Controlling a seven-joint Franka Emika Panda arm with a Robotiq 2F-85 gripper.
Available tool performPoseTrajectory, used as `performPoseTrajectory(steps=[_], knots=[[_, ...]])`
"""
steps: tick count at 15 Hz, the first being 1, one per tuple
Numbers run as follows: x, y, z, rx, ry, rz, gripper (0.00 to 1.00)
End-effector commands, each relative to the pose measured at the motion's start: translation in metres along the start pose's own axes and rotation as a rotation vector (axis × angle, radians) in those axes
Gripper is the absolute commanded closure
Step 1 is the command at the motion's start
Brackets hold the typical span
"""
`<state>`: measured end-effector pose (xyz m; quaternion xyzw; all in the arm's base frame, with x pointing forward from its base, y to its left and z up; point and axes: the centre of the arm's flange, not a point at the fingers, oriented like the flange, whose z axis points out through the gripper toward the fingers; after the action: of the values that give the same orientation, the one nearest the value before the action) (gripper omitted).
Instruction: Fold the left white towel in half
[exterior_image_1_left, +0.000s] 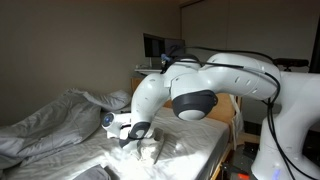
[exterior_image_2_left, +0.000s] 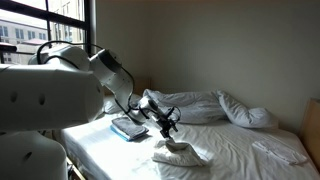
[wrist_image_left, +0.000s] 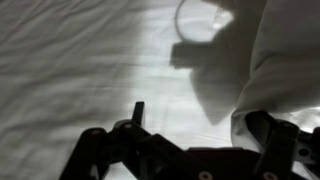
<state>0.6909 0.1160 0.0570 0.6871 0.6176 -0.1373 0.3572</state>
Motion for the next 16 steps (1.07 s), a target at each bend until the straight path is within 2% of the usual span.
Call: performPoseTrajectory(steps=[1,5,9,11,16], knots=[[-0.023,0.013,-0.005,-0.099,0.017,0.082,0.0],[-0.05,0.021,-0.001,-0.156,0.029,0.108,0.0],[-0.088,0.014,0.013,-0.212,0.053,0.123,0.0],[-0.106,-0.004,0.01,-0.251,0.118,0.112,0.0],[-0.141,-0.034,-0.016,-0.413,0.324,0.122,0.0]])
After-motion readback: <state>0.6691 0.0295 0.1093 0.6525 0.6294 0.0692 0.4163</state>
